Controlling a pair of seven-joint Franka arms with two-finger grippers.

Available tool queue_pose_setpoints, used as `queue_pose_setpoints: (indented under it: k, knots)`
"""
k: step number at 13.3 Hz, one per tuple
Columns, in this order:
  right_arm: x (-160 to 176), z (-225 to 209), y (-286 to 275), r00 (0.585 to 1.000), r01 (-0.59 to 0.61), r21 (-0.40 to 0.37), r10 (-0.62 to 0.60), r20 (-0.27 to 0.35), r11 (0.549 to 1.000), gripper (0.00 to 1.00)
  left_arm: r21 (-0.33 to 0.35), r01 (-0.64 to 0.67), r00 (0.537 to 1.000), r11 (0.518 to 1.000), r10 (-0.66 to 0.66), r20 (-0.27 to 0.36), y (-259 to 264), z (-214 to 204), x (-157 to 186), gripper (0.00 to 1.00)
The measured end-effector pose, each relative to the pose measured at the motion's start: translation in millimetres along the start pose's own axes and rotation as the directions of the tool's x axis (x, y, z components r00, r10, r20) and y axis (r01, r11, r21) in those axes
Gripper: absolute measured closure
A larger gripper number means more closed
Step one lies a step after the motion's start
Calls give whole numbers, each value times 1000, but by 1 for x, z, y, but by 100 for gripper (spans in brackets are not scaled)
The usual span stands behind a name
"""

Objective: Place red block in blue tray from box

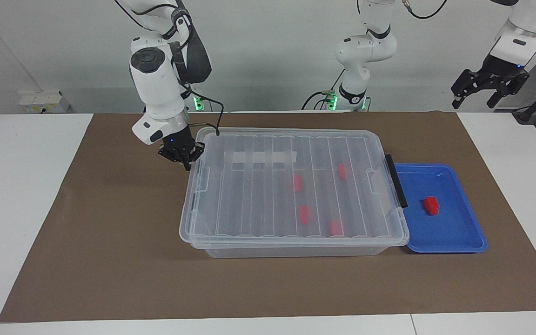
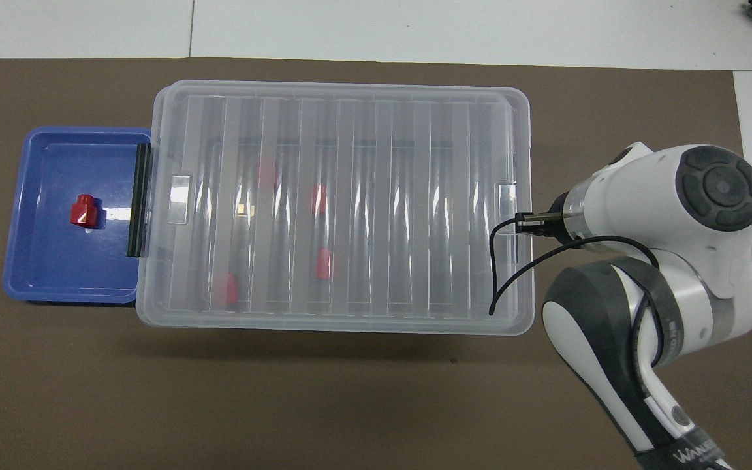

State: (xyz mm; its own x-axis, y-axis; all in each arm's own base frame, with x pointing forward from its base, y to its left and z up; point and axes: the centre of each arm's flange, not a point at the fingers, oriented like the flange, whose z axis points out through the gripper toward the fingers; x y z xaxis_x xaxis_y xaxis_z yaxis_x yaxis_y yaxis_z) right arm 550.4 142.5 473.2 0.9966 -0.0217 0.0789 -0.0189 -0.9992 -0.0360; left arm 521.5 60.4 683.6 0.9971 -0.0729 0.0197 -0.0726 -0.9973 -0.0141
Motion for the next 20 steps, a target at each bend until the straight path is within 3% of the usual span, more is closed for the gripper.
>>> queue_pose_setpoints:
  k: [3, 7, 10, 15, 20]
  knots:
    - [-1, 0, -2, 1000, 4, 1, -4, -1, 1000, 99, -9, -2, 999, 1000, 3, 51, -1, 8, 12, 0]
    - [-2, 0, -9, 1000, 17, 2, -17, -1, 1000, 99, -11, -57, 997, 998, 57, 53, 29, 7, 19, 0]
    - [-1, -3, -9, 1000, 16, 3, -16, -7, 1000, 99, -14, -93, 991, 996, 94, 95, 48, 16, 22, 0]
    - [6, -33, 41, 997, -78, -7, 78, -9, 997, 94, 6, -129, 986, 992, 128, 111, 78, 19, 25, 0]
    - [5, -72, 95, 985, -173, -22, 173, 4, 985, 40, 7, -114, 988, 994, 112, 103, 69, 15, 22, 0]
